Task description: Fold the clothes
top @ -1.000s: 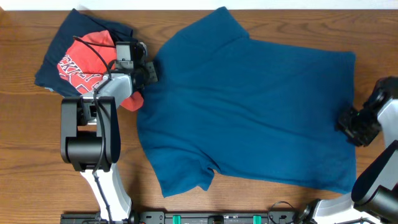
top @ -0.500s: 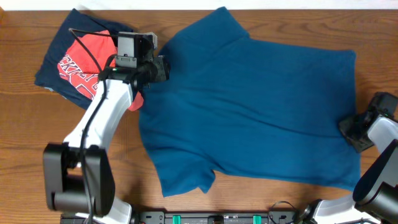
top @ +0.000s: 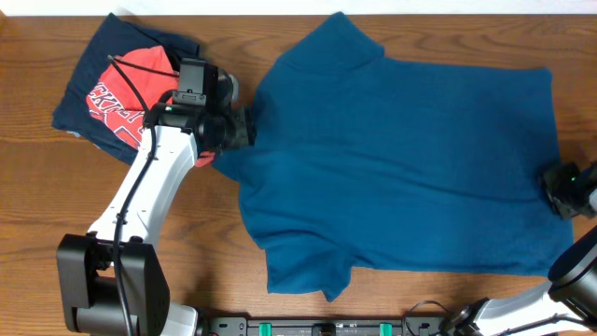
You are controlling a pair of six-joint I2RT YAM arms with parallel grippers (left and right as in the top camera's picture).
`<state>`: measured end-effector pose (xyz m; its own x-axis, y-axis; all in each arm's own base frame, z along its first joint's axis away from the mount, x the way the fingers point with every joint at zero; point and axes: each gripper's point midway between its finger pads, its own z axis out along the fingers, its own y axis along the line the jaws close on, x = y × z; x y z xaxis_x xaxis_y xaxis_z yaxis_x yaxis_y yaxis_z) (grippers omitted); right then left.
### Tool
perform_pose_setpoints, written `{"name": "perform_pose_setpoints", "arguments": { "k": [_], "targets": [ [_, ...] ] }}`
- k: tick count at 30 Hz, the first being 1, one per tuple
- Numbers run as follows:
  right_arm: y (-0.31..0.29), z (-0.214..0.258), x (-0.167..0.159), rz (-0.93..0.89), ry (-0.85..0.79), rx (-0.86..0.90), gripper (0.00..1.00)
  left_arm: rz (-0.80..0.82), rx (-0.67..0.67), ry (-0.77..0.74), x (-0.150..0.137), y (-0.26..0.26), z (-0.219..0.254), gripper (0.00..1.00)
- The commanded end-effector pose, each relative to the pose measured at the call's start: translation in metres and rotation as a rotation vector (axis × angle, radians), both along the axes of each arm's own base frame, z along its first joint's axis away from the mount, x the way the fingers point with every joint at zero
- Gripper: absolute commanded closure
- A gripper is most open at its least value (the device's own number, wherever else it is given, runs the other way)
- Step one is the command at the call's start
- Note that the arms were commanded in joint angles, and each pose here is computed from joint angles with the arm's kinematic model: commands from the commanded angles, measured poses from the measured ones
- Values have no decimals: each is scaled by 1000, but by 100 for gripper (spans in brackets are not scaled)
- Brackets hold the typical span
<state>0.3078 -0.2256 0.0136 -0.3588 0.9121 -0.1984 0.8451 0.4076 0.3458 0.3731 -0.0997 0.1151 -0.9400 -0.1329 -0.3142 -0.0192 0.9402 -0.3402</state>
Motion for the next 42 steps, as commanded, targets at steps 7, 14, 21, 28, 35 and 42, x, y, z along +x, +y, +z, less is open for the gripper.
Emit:
{"name": "perform_pose_setpoints", "arguments": {
  "k": [7,14,21,28,35,42],
  "targets": [
    [21,131,38,157,-327,-15,53,24,26,242,-83,12,16,54],
    [43,171,12,156,-335,-44,51,102,72,606,-170,20,-25,63],
    [54,159,-2,180,-265,-6,47,41,90,782,-240,0,-75,64],
    [51,153,-8,171,-222,-24,46,3,136,735,-262,-25,-113,48],
    [51,153,-8,170,-221,-24,45,-34,97,723,-270,-41,-121,37],
    [50,150,-12,160,-195,-27,45,-62,-34,760,-273,-64,-112,76]
  ]
}}
